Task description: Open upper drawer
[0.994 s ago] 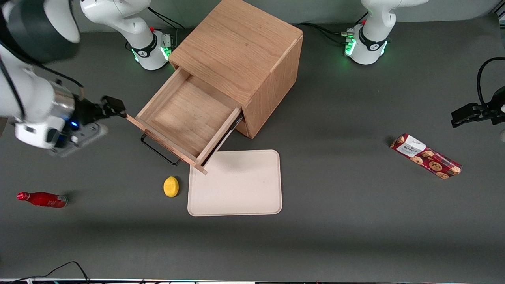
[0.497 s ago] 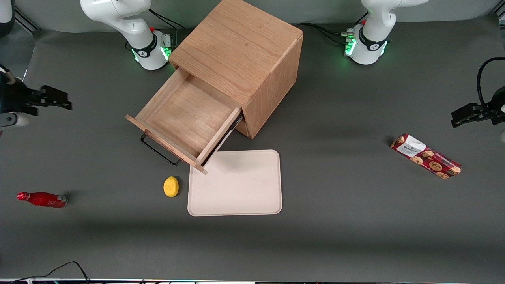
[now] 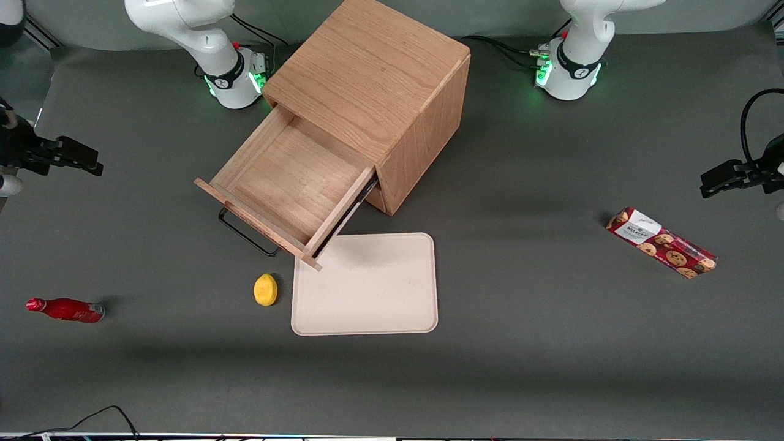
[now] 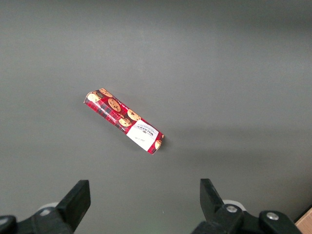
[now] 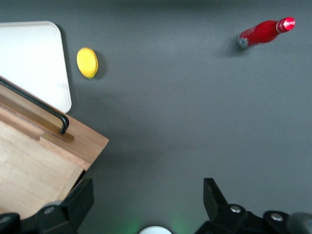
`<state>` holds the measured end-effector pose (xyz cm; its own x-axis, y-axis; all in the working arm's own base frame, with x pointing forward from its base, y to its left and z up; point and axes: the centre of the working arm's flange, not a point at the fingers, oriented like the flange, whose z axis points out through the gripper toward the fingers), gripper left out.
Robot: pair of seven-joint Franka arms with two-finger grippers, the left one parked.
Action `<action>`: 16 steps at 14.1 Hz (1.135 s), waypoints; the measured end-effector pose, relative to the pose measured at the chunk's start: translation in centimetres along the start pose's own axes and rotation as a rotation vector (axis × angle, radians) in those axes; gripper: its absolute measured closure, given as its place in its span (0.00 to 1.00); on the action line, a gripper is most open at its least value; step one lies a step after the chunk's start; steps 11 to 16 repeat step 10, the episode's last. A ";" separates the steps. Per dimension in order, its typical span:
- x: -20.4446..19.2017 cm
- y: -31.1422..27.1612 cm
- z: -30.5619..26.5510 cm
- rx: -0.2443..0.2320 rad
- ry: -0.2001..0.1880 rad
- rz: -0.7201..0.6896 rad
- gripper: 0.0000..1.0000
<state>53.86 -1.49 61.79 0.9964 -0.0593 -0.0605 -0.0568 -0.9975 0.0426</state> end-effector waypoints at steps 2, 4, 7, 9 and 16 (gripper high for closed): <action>-0.6 0.9 0.8 0.000 0.026 0.018 0.00; -0.2 2.1 1.0 -0.002 0.045 0.043 0.00; 0.6 2.7 1.3 -0.002 0.051 0.054 0.00; 0.9 2.5 1.0 -0.002 0.060 0.052 0.00; 1.0 2.5 0.7 -0.002 0.065 0.051 0.00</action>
